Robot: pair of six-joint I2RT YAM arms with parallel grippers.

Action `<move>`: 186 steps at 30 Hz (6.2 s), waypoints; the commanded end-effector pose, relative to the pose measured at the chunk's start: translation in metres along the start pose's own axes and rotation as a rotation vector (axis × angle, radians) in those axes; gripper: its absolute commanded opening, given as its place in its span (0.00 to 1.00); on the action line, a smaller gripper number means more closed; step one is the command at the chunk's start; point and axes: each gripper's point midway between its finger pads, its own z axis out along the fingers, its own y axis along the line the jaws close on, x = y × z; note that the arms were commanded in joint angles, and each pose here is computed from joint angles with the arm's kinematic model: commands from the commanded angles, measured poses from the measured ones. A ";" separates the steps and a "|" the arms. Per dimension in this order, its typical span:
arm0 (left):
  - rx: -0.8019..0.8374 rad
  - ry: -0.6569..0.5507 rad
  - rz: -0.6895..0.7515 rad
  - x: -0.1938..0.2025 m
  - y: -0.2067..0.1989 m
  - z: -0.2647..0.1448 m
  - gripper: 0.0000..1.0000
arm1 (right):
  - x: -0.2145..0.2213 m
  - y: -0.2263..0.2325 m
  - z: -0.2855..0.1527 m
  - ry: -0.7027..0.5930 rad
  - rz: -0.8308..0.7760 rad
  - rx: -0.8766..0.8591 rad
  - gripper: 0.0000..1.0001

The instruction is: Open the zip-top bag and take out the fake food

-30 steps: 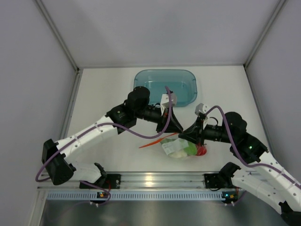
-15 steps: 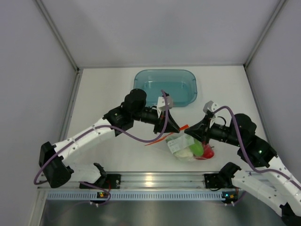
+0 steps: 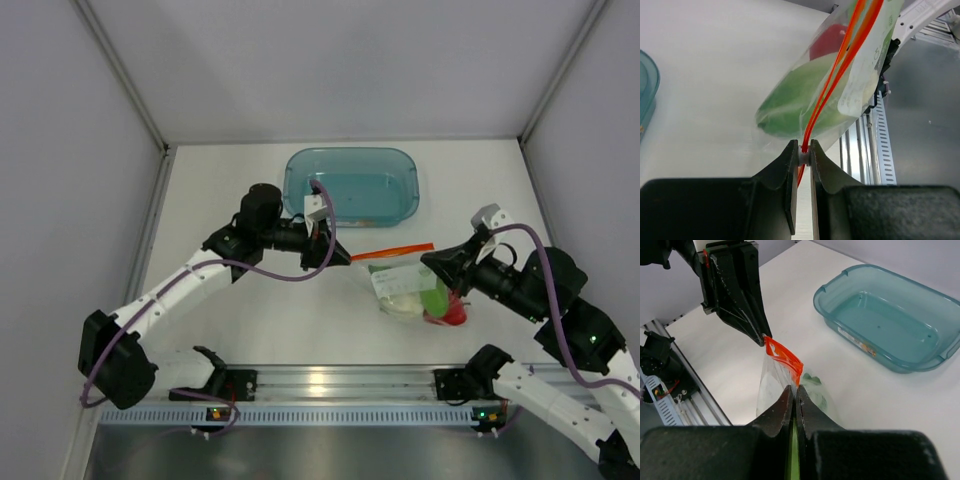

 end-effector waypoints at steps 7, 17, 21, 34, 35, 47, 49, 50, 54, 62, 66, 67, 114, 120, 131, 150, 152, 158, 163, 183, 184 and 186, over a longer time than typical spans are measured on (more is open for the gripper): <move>-0.056 -0.015 0.005 0.012 0.017 -0.026 0.00 | -0.035 -0.007 -0.023 -0.113 -0.014 0.070 0.00; -0.048 -0.019 0.001 0.017 0.019 -0.033 0.00 | -0.037 -0.012 -0.028 -0.136 -0.001 0.102 0.00; 0.011 -0.038 -0.003 0.003 0.009 -0.032 0.33 | -0.029 0.005 -0.022 -0.123 -0.023 -0.004 0.00; -0.100 -0.076 0.123 -0.053 0.006 0.015 0.62 | -0.007 0.029 -0.013 -0.103 -0.084 -0.172 0.00; -0.071 -0.068 0.134 -0.052 -0.002 0.022 0.62 | -0.008 0.030 -0.014 -0.106 -0.085 -0.174 0.00; 0.035 -0.036 0.087 -0.036 -0.014 0.050 0.61 | -0.007 0.025 -0.010 -0.098 -0.083 -0.147 0.00; 0.002 -0.045 0.094 -0.040 -0.010 0.048 0.62 | -0.004 0.020 -0.007 -0.087 -0.081 -0.125 0.00; -0.027 -0.049 0.097 -0.041 -0.006 0.047 0.62 | -0.003 0.019 -0.005 -0.080 -0.081 -0.120 0.00; -0.061 -0.075 0.117 -0.050 -0.007 0.040 0.62 | 0.002 0.014 0.000 -0.056 -0.074 -0.095 0.00; -0.025 -0.073 0.119 -0.048 -0.014 0.040 0.61 | 0.003 0.010 0.009 -0.040 -0.051 -0.077 0.00; -0.016 -0.060 0.108 -0.042 -0.013 0.043 0.59 | -0.003 0.018 0.005 -0.075 -0.060 -0.117 0.00; -0.010 -0.059 0.107 -0.042 -0.013 0.043 0.59 | -0.002 0.018 0.004 -0.076 -0.059 -0.116 0.00; -0.269 -0.051 -0.007 -0.028 0.024 0.031 0.00 | -0.007 -0.015 0.040 -0.065 0.016 0.061 0.00; -0.518 -0.051 -0.111 -0.034 0.044 0.000 0.00 | 0.005 -0.046 0.067 -0.011 0.168 0.249 0.06; -0.745 -0.064 -0.364 -0.029 0.045 -0.040 0.00 | 0.012 -0.029 0.099 -0.056 0.476 0.183 0.42; -1.037 -0.529 -0.762 -0.012 0.054 -0.047 0.00 | 0.100 -0.007 0.150 0.057 0.817 0.186 0.56; -1.017 -0.555 -0.784 -0.010 0.049 -0.041 0.00 | 0.108 -0.005 0.153 0.071 0.810 0.205 0.56; -1.007 -0.596 -0.798 -0.009 0.044 -0.033 0.00 | 0.127 -0.005 0.174 0.084 0.827 0.231 0.48; -1.068 -0.593 -0.757 -0.004 0.050 -0.037 0.00 | 0.142 -0.010 0.182 0.129 0.769 0.289 0.24; -1.719 -0.330 -0.236 -0.016 0.058 -0.172 0.00 | 0.179 -0.036 0.140 0.466 0.475 0.232 0.00; -1.703 -0.315 -0.239 -0.015 0.059 -0.166 0.00 | 0.179 -0.037 0.140 0.469 0.474 0.232 0.00; -1.651 -0.294 -0.260 -0.015 0.061 -0.150 0.00 | 0.180 -0.033 0.141 0.486 0.472 0.205 0.00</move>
